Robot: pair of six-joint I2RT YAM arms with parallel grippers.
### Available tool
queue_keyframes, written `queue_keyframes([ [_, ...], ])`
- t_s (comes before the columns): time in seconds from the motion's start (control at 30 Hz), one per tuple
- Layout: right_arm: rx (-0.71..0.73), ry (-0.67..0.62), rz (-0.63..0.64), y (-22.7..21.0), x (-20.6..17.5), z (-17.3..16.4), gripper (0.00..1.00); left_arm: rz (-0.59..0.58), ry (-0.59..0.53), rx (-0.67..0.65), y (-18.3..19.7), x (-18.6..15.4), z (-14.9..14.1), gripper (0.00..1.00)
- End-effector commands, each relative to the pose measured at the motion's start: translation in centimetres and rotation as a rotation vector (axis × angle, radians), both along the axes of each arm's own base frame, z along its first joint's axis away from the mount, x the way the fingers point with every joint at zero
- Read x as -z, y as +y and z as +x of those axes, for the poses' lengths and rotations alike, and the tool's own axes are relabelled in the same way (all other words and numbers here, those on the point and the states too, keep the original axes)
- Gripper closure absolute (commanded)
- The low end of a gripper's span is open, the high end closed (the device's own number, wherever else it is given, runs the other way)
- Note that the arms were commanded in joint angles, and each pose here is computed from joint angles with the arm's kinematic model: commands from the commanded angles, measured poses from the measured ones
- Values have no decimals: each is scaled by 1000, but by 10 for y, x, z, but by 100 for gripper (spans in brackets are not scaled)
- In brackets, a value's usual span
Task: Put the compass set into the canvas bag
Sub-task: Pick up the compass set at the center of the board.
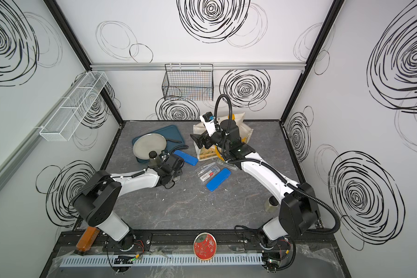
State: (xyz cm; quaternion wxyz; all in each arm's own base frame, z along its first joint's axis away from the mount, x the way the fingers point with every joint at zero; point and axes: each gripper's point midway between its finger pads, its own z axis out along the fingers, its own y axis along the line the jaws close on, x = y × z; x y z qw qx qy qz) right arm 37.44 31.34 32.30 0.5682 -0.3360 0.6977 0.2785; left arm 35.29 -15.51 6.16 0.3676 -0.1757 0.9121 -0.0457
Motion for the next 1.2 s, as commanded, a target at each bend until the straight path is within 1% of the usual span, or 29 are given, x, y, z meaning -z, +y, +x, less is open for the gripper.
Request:
queue_keyframes([
  [0.0,-36,46,-8,7,5,2,9,-37,-199,25,-9,-47,6,61],
  [0.27,-101,151,64,27,-2,7,14,-143,-561,147,-24,-130,-21,61],
  [0.37,-135,202,87,38,-3,7,19,-194,-686,201,-31,-158,-32,60],
  [0.47,-168,247,92,53,0,3,22,-250,-785,245,-36,-181,-41,59],
  [0.53,-203,271,98,62,2,-2,23,-269,-826,265,-39,-192,-43,58],
  [0.67,-270,335,126,77,8,-13,27,-283,-866,299,-47,-203,-44,58],
  [0.83,-321,384,130,88,15,-25,32,-272,-868,327,-58,-208,-39,57],
  [0.9,-333,400,128,91,19,-29,34,-241,-869,337,-59,-209,-36,57],
  [0.97,-346,413,130,93,21,-32,36,-230,-870,335,-59,-209,-34,57],
  [1.03,-362,424,130,96,23,-35,40,-220,-864,332,-59,-208,-32,57],
  [1.17,-372,451,124,100,30,-39,43,-204,-854,324,-56,-206,-28,57],
])
